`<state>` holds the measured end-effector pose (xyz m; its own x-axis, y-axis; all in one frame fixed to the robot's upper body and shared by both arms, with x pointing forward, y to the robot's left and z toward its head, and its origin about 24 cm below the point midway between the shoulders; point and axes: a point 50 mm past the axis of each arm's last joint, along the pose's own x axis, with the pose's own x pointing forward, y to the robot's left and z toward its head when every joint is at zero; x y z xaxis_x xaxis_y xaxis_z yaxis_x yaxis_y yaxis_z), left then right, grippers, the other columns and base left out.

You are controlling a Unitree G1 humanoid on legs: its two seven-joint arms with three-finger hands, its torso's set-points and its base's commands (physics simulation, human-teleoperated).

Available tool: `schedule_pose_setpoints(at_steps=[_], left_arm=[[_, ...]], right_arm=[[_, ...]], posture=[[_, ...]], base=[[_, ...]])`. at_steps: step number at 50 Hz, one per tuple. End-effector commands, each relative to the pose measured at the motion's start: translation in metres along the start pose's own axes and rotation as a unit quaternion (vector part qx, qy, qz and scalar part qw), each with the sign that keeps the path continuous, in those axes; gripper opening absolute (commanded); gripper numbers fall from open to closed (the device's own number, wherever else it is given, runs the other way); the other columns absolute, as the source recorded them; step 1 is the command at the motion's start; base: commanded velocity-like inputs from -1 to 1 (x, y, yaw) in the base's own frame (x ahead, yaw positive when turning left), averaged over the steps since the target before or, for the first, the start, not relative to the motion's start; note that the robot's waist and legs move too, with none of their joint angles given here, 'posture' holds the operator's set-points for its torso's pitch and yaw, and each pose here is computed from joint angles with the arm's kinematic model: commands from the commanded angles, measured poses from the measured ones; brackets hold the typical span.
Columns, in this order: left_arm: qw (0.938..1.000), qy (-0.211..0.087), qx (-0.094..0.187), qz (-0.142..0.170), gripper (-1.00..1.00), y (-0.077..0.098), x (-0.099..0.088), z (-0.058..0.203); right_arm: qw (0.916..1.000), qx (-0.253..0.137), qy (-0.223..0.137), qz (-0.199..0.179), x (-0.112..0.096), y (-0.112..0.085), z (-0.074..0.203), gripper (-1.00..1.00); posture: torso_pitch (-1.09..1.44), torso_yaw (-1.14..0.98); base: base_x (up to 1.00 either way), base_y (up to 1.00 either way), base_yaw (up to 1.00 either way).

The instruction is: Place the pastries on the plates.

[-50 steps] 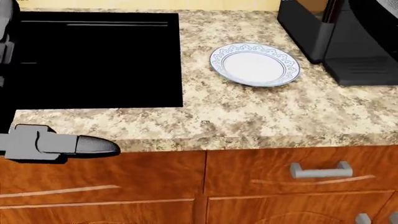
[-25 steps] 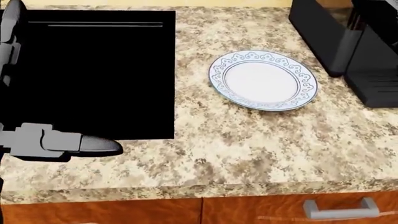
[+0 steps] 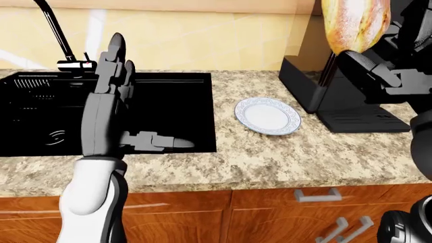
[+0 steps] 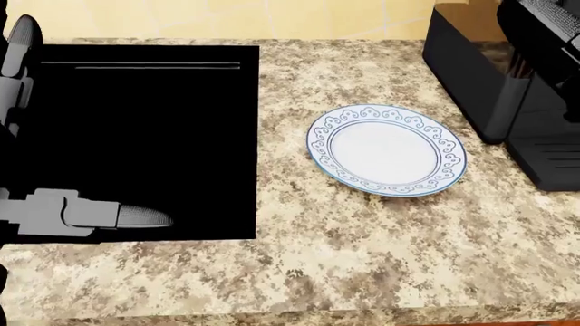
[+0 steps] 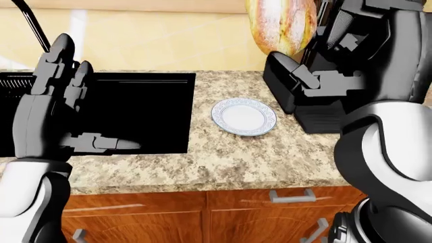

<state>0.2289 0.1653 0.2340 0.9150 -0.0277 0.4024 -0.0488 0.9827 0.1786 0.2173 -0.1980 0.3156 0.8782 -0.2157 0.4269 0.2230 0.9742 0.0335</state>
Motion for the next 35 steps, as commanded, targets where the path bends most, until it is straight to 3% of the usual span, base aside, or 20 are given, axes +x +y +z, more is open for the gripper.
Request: schedule_pose_setpoints(at_steps=[1, 8, 35], left_arm=[[0.999, -0.045, 0.003, -0.001, 1.0, -0.001, 0.001, 0.014], [0.9989, -0.046, 0.002, -0.004, 1.0, -0.002, 0.002, 0.015], [0.9991, -0.043, 0.004, 0.001, 1.0, -0.001, 0.001, 0.013]], right_arm=[[0.9991, 0.015, -0.035, -0.017, 0.001, -0.005, 0.013, -1.0], [0.999, 0.013, -0.038, -0.021, 0.002, -0.006, 0.015, -1.0], [0.9998, -0.005, -0.018, -0.007, 0.0, 0.003, 0.001, -1.0]], posture=[[-0.2, 0.0], [-0.2, 0.0], [-0.2, 0.0]], base=[[0.56, -0.48, 0.0], [0.53, -0.43, 0.0], [0.0, 0.0, 0.0]])
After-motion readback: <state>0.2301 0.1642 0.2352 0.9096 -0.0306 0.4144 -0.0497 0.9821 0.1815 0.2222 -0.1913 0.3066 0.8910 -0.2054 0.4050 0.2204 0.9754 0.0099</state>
